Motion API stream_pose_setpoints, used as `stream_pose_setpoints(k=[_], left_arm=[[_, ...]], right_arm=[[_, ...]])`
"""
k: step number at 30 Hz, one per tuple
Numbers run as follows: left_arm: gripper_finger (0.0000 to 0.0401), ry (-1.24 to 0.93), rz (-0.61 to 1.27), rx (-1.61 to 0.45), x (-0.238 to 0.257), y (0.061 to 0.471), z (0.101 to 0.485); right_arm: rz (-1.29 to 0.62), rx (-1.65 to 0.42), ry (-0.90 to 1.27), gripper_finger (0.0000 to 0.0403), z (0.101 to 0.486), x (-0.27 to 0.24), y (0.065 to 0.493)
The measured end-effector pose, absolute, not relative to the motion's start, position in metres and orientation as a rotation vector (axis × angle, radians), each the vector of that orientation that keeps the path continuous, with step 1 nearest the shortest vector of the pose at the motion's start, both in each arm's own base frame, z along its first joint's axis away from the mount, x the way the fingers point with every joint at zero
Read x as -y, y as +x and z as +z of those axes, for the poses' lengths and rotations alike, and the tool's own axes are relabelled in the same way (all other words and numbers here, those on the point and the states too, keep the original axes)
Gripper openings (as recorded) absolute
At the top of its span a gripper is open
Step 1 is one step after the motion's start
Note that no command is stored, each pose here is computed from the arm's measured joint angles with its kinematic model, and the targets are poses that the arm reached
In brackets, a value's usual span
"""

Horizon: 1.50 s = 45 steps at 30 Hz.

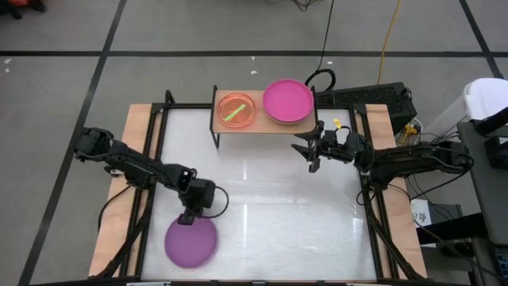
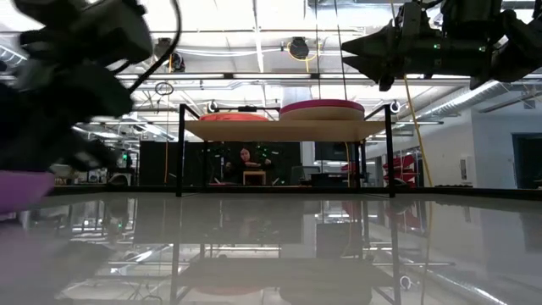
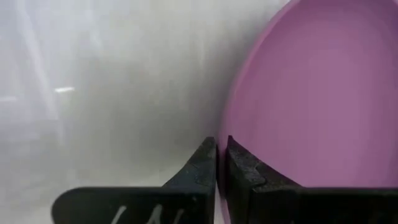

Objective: Place and stack plates onto a shelf
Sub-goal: Stack the big violet plate on the big pink plate on the shelf

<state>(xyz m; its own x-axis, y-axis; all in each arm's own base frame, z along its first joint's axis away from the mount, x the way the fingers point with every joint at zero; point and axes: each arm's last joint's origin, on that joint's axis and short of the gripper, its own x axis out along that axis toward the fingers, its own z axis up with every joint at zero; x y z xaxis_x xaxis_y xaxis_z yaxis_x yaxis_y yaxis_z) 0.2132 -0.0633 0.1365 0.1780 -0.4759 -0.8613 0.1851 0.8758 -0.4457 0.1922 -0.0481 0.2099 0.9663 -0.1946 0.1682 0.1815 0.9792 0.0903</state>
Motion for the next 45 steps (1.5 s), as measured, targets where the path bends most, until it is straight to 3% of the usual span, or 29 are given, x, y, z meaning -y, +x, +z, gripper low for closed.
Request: stream_pose_setpoints(k=[4, 14, 24, 30, 38, 45], left_arm=[[0.0010, -0.203, -0.480, -1.271, 0.053, 0.234, 0.167], [0.0010, 0.147, -0.397, -1.041, -0.011, 0.276, 0.291], [0.0010, 0.438, -0.023, -0.546, -0.127, 0.283, 0.405], [0.0010, 0.445, 0.033, -0.403, -0.181, 0.308, 0.423], [0.0010, 0.394, 0.107, -0.418, -0.247, 0.366, 0.408], [0.0022, 0.328, 0.153, -0.396, -0.278, 0.388, 0.397]], right_arm=[[-0.191, 0.177, 0.074, 0.0187, 0.210, 0.048, 0.192], [-0.189, 0.200, 0.071, 0.0187, 0.212, 0.048, 0.192], [-0.185, 0.326, 0.040, 0.0187, 0.224, 0.047, 0.189], [-0.185, 0.358, 0.029, 0.0187, 0.227, 0.047, 0.188], [-0.198, 0.371, -0.043, 0.0187, 0.229, 0.047, 0.187], [-0.198, 0.385, -0.044, 0.0187, 0.230, 0.047, 0.187]])
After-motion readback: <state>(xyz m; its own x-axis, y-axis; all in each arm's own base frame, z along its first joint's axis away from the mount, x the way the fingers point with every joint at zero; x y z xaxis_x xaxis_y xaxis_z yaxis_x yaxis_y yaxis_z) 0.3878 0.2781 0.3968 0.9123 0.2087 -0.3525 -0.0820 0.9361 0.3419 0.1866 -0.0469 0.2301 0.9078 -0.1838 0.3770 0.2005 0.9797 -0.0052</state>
